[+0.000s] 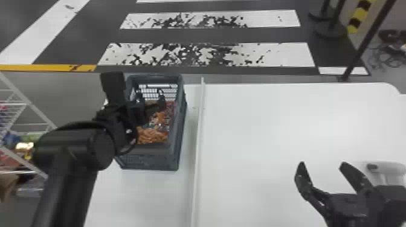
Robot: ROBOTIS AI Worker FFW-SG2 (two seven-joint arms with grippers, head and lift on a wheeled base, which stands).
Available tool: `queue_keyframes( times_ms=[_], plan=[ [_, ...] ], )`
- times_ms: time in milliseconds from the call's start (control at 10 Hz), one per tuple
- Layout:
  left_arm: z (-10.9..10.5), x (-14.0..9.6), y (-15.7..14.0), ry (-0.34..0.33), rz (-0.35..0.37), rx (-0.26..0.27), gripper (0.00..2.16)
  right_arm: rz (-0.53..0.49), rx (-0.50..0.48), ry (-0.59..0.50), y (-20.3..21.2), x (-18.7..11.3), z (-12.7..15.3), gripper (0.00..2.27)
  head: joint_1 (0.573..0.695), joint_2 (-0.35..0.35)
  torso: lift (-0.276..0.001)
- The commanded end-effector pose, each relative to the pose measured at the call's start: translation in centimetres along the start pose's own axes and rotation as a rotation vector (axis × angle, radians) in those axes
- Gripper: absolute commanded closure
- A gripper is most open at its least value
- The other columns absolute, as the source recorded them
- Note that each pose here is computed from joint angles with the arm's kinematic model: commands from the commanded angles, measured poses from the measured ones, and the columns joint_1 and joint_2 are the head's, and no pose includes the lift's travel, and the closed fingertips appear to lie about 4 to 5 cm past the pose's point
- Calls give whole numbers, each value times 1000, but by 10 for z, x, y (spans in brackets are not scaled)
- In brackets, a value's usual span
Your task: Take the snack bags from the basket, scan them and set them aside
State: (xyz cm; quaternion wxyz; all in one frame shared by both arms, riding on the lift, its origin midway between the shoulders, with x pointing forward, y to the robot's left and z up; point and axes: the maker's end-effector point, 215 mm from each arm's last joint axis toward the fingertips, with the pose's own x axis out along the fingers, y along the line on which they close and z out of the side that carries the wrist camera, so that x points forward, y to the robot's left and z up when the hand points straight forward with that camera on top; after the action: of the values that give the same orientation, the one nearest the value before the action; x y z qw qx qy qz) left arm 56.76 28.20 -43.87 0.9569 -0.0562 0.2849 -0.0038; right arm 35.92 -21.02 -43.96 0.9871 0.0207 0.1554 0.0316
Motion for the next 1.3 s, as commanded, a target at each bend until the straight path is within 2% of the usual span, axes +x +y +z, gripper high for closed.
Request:
queue_keyframes(
  times_ms=[0, 100, 300, 600, 800, 1000, 1200],
  plan=[
    [-6, 5, -1, 26, 4, 2, 218, 1, 4, 5, 0, 1, -2, 90, 695, 87, -75],
    [-11, 6, 0, 44, 17, 4, 289, 9, 0, 4, 2, 3, -2, 90, 695, 86, -75],
    [-24, 7, 4, 88, 32, 7, 299, 15, 7, 7, 2, 4, -4, 90, 695, 88, -75],
    [-54, 12, 13, 181, 57, 16, 299, 32, 10, 13, 9, 6, -6, 87, 695, 95, -75],
    [-54, 19, 14, 208, 57, 13, 302, 37, 28, 14, 9, 7, -6, 87, 695, 106, -75],
    [-60, 30, 15, 273, 66, 21, 302, 40, 29, 15, 8, 5, -7, 87, 695, 107, -75],
    [-64, 37, 11, 307, 56, 16, 302, 39, 30, 15, 8, 6, -8, 90, 695, 104, -75]
  ],
)
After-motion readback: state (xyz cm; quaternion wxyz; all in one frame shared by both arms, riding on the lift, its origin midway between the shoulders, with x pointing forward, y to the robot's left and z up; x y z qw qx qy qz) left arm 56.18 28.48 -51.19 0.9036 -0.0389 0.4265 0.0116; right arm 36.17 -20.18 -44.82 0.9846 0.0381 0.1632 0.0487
